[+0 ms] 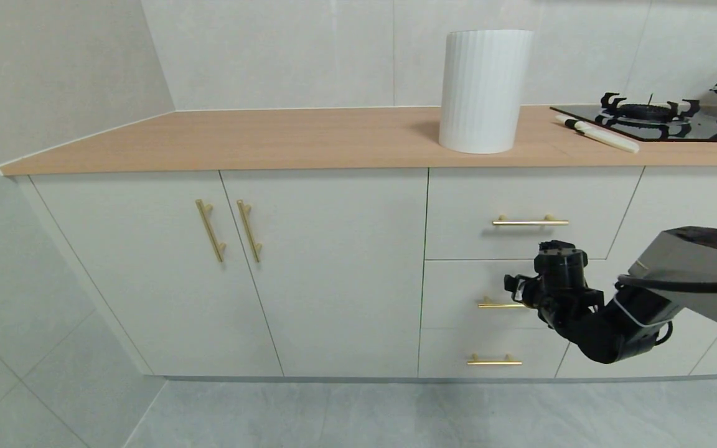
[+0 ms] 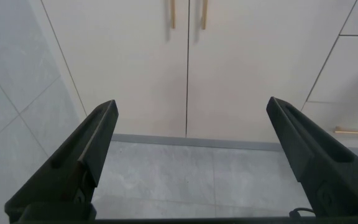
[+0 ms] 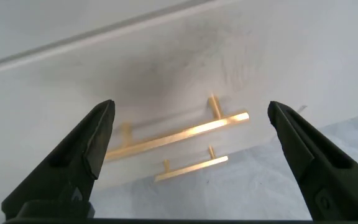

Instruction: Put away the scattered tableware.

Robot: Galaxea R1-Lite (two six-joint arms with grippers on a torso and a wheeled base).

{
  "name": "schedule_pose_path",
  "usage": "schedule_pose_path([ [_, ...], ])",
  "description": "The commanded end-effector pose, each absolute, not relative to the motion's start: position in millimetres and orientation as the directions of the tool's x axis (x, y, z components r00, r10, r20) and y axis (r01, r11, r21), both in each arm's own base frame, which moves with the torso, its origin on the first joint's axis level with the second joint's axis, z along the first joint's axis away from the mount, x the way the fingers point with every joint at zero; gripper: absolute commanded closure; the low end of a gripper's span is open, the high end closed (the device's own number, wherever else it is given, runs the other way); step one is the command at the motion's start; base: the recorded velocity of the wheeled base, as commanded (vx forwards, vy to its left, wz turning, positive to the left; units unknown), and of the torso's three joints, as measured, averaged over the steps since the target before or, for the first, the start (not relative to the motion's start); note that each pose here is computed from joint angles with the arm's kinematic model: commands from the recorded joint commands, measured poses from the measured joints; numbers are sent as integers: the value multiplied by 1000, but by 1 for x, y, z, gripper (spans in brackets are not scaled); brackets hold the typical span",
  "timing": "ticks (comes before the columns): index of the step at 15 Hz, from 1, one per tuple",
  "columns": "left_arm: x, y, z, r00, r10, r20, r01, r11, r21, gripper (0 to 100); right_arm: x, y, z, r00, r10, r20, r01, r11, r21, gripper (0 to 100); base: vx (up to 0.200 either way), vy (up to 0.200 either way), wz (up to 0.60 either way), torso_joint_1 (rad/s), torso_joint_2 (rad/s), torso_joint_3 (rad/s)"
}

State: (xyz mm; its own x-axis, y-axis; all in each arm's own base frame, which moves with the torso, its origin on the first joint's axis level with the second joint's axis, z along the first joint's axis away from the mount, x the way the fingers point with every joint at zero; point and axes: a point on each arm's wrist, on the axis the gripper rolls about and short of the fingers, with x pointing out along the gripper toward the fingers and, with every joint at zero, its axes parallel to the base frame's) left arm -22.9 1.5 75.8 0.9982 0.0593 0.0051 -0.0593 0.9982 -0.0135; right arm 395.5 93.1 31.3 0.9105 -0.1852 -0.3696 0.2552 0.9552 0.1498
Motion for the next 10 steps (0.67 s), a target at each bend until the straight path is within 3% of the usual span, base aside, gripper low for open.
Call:
schedule_pose_path([
  [1, -23, 1, 76, 998, 60, 5, -60, 998, -14, 0, 319, 93, 115, 954, -155, -256, 207, 960, 191, 0, 0, 0, 0, 0, 0, 0],
  [4, -23, 1, 76, 998, 60, 5, -60, 998, -14, 0, 234, 77, 155, 967, -189, -171, 210, 972, 109, 0, 0, 0, 0, 0, 0, 0],
  [8, -23, 1, 76, 998, 60, 5, -60, 998, -14, 0, 124, 34, 156, 974, -216, -73, 215, 976, -18, 0, 0, 0, 0, 0, 0, 0],
  [10, -23, 1, 76, 998, 60, 5, -60, 998, -14, 0, 71, 6, 150, 942, -331, 48, 335, 929, -159, 0, 0, 0, 0, 0, 0, 0],
])
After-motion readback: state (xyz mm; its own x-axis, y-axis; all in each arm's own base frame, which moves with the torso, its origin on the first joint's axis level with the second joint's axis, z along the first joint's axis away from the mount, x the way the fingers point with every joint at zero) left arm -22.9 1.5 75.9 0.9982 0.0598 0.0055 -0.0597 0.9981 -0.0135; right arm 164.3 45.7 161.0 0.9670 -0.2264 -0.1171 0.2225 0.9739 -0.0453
